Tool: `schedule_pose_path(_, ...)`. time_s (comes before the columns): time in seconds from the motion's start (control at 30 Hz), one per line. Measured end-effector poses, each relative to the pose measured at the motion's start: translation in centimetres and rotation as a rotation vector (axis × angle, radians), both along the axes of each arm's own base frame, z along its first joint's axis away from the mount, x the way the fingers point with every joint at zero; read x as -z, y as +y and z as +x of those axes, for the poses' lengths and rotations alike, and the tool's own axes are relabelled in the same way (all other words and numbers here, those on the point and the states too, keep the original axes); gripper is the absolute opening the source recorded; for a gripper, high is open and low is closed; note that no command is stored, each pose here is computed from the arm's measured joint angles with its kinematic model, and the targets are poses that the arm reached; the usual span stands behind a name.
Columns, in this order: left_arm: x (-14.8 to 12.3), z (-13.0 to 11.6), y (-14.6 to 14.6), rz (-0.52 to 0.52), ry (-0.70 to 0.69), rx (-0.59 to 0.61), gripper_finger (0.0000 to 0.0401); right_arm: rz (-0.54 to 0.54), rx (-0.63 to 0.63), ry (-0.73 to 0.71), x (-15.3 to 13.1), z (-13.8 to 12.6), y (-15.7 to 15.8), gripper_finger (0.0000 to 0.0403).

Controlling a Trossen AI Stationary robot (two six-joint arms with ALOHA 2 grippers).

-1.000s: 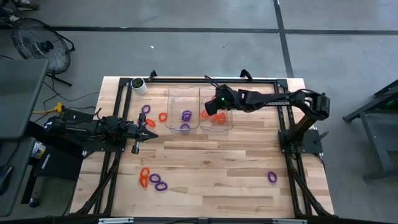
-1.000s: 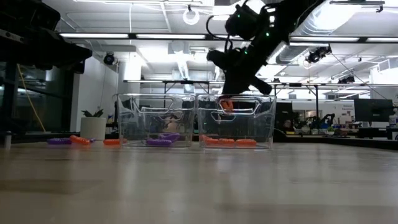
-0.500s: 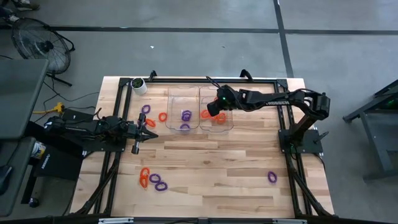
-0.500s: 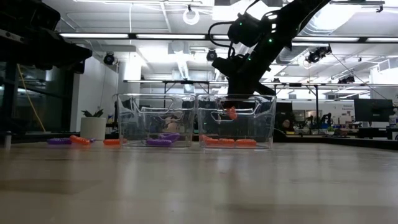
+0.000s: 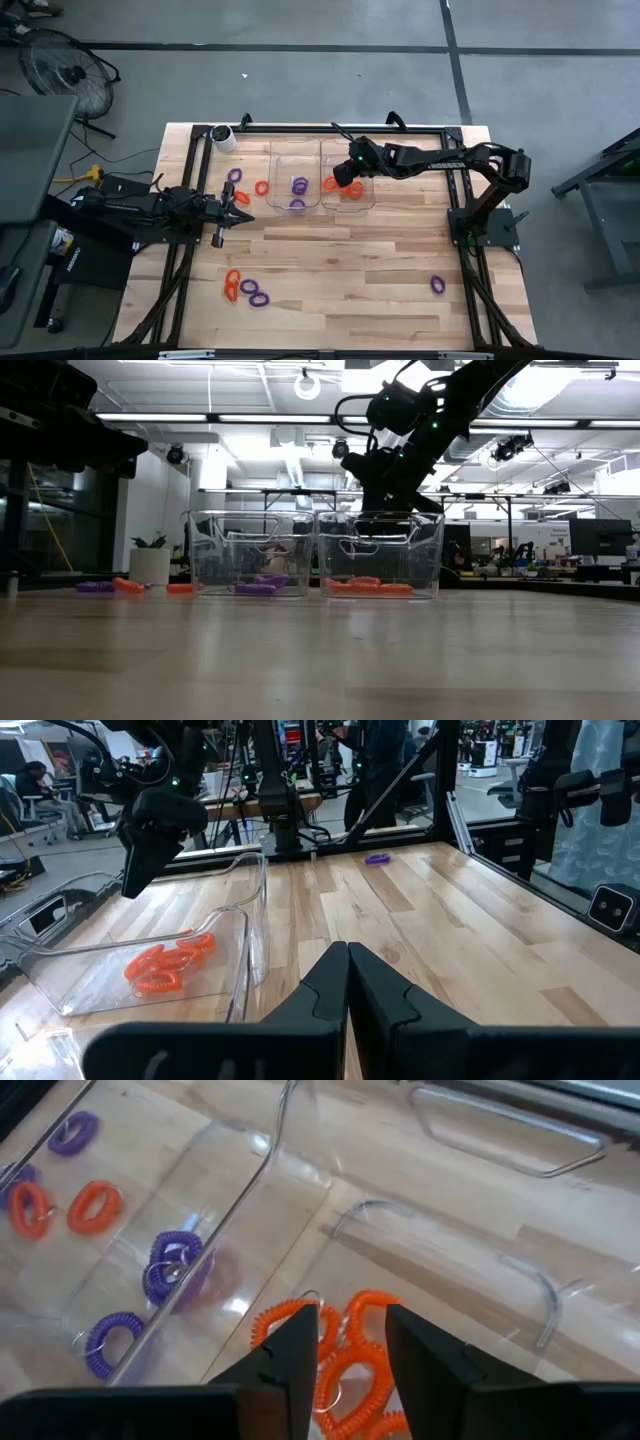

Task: Sort spring keychains
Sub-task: Put the purple spring keychain into the left transparent bin

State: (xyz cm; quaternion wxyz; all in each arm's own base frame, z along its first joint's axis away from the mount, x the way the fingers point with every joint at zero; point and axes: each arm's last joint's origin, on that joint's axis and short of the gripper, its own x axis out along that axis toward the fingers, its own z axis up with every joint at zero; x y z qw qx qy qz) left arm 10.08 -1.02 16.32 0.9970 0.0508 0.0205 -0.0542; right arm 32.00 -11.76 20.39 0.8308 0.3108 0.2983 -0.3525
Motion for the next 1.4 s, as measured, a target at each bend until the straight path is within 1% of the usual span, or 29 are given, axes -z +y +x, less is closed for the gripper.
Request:
schedule_pose_path(0.13, 0.0, 0.0, 0.0, 0.0, 0.0, 0.0, 0.0001, 0.036, -0.04, -0.03, -0.6, -0.2, 0.1, 0.0123)
schedule_pose_path(0.27, 0.0, 0.0, 0.0, 0.0, 0.0, 0.0, 0.0001, 0.027, -0.078, -0.08, -2.4, -0.9, 0.2, 0.0123)
schedule_pose_path(0.5, 0.0, 0.0, 0.0, 0.0, 0.0, 0.0, 0.0001, 0.049, -0.123, -0.132, -6.1, -3.6, 1.2, 0.0112)
schedule_pose_path(0.63, 0.0, 0.0, 0.0, 0.0, 0.0, 0.0, 0.0001, 0.065, -0.156, -0.154, -7.9, -5.1, 2.4, 0.0102)
schedule_pose_path(0.77, 0.0, 0.0, 0.0, 0.0, 0.0, 0.0, 0.0001, 0.095, -0.234, -0.182, -9.3, -6.2, 4.1, 0.0094)
schedule_pose_path(0.9, 0.0, 0.0, 0.0, 0.0, 0.0, 0.0, 0.0001, 0.145, -0.346, -0.214, -10.4, -7.2, 5.9, 0.0085)
schedule_pose_path(1.07, 0.0, 0.0, 0.0, 0.0, 0.0, 0.0, 0.0001, 0.258, -0.516, -0.2, -11.0, -8.3, 8.6, 0.0073)
schedule_pose_path(1.17, 0.0, 0.0, 0.0, 0.0, 0.0, 0.001, 0.0001, 0.368, -0.572, -0.145, -10.7, -8.9, 10.1, 0.0065)
schedule_pose_path(1.27, 0.0, 0.0, 0.0, 0.0, 0.0, 0.0, 0.0001, 0.513, -0.565, -0.06, -10.1, -9.5, 11.5, 0.0054)
schedule_pose_path(1.4, 0.0, 0.0, 0.0, 0.0, 0.0, 0.0, 0.0001, 0.674, -0.495, 0.084, -9.3, -10.5, 13.4, 0.004)
